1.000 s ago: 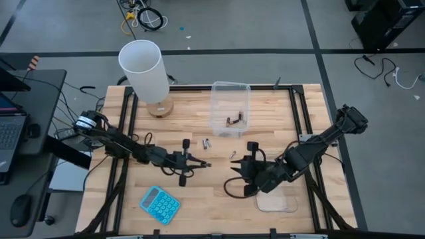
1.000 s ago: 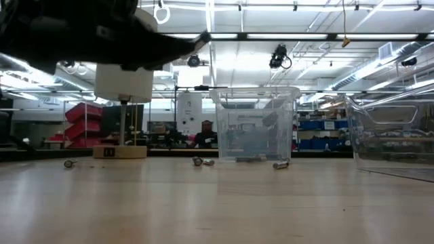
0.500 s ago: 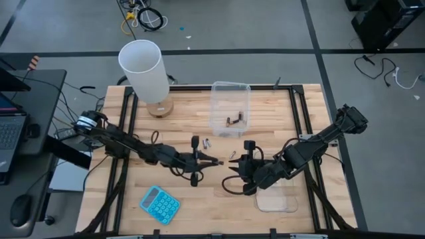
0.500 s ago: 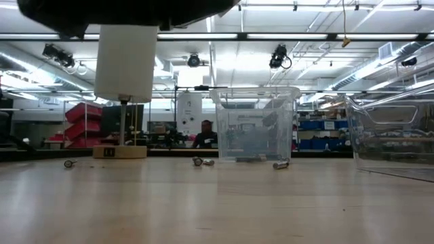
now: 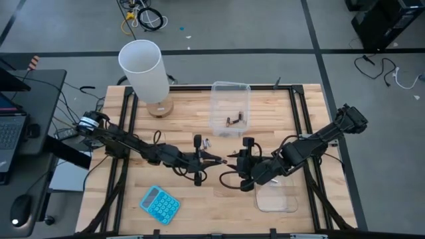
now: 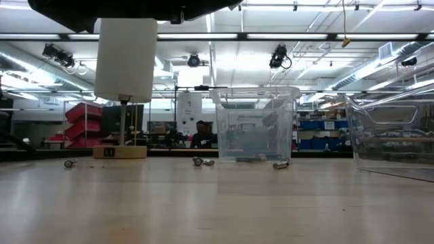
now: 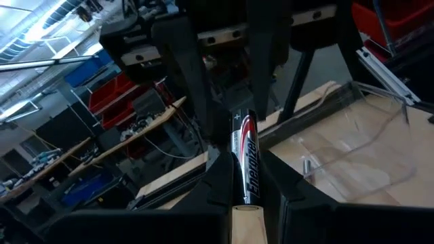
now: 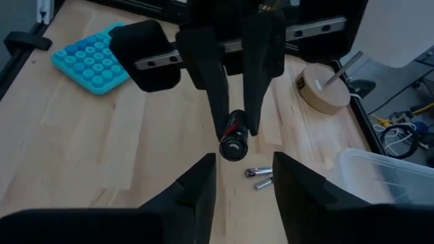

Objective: Sort batteries
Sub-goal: Put the silver battery into the bottom transparent bin

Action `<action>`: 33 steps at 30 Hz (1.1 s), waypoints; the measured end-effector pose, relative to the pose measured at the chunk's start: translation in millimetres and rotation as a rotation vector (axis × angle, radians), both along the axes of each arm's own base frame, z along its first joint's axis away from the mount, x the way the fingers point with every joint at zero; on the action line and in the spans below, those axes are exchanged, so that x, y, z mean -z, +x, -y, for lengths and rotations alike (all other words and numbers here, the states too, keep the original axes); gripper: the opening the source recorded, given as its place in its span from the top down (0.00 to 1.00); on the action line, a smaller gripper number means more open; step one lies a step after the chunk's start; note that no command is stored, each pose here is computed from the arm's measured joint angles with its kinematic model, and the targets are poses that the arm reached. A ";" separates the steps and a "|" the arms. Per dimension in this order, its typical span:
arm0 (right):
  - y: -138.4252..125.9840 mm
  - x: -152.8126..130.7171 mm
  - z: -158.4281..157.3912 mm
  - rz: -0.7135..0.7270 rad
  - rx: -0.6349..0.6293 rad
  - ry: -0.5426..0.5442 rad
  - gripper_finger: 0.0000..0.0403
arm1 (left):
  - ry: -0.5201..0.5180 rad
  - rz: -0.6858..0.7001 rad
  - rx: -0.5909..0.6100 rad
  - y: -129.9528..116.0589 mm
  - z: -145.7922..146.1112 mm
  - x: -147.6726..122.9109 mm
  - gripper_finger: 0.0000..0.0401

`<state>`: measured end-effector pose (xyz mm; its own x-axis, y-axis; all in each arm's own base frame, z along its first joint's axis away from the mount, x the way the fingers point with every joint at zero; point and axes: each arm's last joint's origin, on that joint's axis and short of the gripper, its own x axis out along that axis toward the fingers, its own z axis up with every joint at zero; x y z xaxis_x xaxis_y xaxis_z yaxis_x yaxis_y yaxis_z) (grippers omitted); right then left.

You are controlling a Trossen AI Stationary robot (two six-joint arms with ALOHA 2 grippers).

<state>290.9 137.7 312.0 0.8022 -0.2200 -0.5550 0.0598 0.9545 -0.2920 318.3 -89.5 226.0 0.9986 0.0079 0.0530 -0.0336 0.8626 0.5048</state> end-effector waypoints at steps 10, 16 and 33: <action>4.0 -2.5 2.7 0.028 -0.001 -0.004 0.64 | -0.009 0.038 -0.025 2.0 -7.8 -4.0 0.92; 6.4 -2.5 8.0 0.028 0.015 -0.002 0.64 | -0.009 0.043 -0.010 1.9 -7.3 -4.5 0.92; 12.2 -3.3 17.0 0.032 0.011 0.038 0.67 | -0.013 0.042 -0.078 3.1 -13.7 -4.5 0.92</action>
